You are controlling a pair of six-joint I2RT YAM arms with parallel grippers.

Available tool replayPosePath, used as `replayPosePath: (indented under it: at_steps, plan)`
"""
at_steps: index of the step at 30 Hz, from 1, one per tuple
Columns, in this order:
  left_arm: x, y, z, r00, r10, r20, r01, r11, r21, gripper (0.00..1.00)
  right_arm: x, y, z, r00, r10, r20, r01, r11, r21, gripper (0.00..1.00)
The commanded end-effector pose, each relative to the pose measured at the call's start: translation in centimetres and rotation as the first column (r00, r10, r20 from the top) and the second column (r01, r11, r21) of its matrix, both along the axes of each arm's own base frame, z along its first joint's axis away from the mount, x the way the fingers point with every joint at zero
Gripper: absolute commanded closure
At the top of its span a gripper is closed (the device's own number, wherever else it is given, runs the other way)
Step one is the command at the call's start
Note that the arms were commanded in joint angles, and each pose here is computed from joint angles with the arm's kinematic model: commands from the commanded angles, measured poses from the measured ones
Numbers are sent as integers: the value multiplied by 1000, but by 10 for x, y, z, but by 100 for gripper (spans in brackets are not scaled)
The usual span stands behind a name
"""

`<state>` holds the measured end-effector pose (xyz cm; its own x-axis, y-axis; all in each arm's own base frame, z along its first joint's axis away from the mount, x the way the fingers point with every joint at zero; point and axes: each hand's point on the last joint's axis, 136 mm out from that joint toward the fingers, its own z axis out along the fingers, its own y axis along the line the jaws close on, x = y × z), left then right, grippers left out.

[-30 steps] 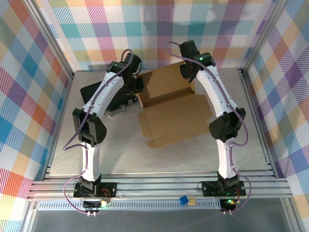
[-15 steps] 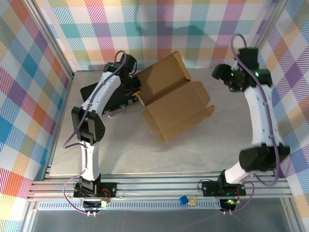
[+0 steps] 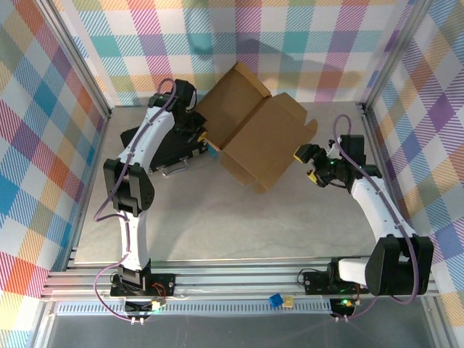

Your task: Fold the paper box

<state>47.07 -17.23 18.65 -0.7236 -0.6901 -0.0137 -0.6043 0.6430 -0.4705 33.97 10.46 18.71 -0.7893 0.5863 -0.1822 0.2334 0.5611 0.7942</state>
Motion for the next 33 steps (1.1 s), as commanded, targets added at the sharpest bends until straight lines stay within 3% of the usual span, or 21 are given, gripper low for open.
replayPosePath:
  at_steps: [1,4,10,17,24,29,33]
  plan:
    - [1,-6,3,998,58,-35,-61,994,-96,100,18,24,19,983,98,157,-120,983,139,12]
    - [0,-5,4,997,66,-45,-70,992,-107,100,31,33,28,965,127,229,-175,963,203,12]
    - [2,1,7,994,89,-55,-96,985,-146,100,41,40,0,963,195,184,-232,951,206,13]
    - [1,-1,7,994,82,-66,-92,982,-167,100,60,50,2,953,218,211,-268,931,248,18]
    - [-2,-2,7,994,83,-64,-93,980,-178,100,71,67,3,953,249,172,-276,947,162,36]
    - [-4,0,7,994,89,-57,-98,979,-177,100,72,67,2,964,241,116,-247,968,47,66]
    - [-5,-2,7,994,90,-55,-99,978,-185,100,65,63,-2,969,245,41,-239,965,-104,79]
